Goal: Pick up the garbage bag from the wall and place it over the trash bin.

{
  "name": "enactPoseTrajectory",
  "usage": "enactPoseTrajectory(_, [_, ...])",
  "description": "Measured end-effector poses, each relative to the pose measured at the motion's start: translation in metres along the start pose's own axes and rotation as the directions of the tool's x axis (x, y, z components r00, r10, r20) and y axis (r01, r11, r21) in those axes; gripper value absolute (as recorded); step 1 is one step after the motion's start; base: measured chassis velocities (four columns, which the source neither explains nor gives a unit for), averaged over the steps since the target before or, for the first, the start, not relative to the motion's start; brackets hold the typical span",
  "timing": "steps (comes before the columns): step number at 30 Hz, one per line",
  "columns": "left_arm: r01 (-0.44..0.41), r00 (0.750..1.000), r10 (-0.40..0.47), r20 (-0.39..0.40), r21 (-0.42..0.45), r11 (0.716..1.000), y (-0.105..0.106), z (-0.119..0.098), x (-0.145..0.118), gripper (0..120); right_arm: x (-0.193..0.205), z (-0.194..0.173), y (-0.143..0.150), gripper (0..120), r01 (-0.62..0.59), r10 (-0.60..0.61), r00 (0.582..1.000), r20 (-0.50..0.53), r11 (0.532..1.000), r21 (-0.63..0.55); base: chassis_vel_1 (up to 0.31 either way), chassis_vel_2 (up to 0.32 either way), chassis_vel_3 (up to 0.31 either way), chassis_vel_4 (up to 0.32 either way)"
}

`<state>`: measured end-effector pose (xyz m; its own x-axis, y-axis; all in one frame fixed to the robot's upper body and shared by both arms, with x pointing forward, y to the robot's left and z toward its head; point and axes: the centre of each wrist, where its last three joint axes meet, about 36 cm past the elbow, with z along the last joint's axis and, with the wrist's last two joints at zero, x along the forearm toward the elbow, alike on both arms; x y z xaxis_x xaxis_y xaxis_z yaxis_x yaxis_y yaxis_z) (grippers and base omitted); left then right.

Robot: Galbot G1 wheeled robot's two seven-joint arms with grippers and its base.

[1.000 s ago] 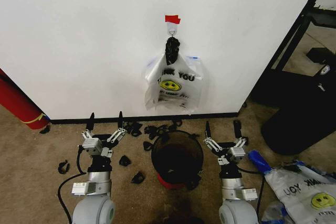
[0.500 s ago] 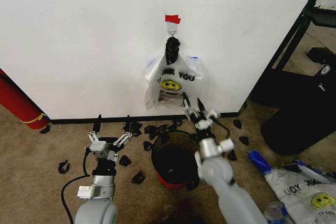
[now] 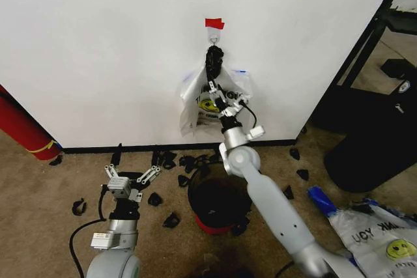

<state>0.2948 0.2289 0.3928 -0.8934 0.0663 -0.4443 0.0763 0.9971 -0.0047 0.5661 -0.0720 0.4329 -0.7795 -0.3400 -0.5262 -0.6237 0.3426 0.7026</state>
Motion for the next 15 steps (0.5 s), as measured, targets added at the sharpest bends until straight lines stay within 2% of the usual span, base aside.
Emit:
enactPoseTrajectory(9, [0.003, 1.000, -0.003, -0.001, -0.004, 1.000, 0.002, 0.003, 0.001, 100, -0.007, 0.004, -0.017, 100, -0.026, 0.026, 1.000, -0.001, 0.999, 0.034, 0.000, 0.000, 0.000, 0.000])
enactPoseTrajectory(15, [0.006, 1.000, -0.006, -0.010, -0.001, 1.000, 0.001, 0.010, 0.001, 100, -0.020, 0.008, -0.022, 77, -0.016, 0.015, 1.000, 0.013, 0.999, 0.038, 0.000, 0.000, 0.000, 0.000])
